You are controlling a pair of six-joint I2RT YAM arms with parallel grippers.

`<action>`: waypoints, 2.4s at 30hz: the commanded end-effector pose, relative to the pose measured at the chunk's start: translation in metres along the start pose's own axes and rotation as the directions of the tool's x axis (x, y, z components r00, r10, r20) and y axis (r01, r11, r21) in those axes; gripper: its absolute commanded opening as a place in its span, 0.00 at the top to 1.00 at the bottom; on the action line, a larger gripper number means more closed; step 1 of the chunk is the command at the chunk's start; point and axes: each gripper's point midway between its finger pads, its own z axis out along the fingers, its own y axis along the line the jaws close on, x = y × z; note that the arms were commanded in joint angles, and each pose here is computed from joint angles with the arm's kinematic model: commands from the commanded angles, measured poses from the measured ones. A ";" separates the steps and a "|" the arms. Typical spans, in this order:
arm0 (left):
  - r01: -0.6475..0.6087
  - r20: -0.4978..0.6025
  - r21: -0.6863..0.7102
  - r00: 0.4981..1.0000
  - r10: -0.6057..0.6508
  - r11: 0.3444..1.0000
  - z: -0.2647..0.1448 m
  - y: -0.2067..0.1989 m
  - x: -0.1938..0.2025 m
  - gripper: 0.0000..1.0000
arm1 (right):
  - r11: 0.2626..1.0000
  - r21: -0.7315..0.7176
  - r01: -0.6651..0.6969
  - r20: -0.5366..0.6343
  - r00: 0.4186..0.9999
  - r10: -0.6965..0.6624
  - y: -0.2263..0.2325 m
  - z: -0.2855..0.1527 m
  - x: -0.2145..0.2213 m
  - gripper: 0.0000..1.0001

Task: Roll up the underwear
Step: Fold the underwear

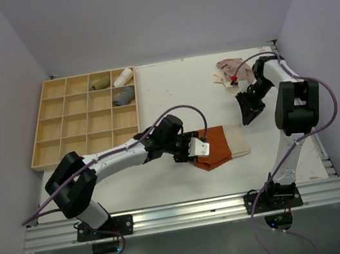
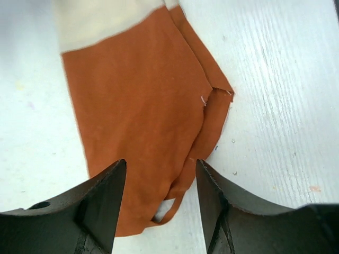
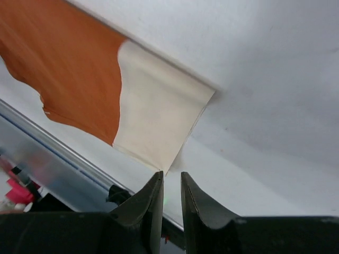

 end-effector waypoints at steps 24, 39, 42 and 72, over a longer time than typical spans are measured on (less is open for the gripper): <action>0.649 -0.133 -0.217 0.721 -0.680 0.730 0.001 0.115 0.126 0.74 | 0.993 -0.094 -0.073 0.030 0.997 0.076 0.023 0.074 -0.026 0.82; 0.209 0.123 -0.136 0.974 -0.193 0.968 -0.072 0.128 0.013 0.53 | 0.936 -0.289 0.203 0.299 0.947 -0.113 0.115 -0.007 -0.066 0.80; 0.100 0.059 -0.086 0.994 -0.095 0.991 -0.050 0.087 0.010 0.53 | 0.914 -0.343 0.218 0.251 0.959 -0.134 0.135 0.013 -0.054 0.83; 0.029 -0.058 0.084 0.998 -0.024 0.996 0.041 -0.024 0.033 0.57 | 0.953 -0.296 0.060 -0.055 0.995 -0.079 0.095 0.105 -0.004 0.91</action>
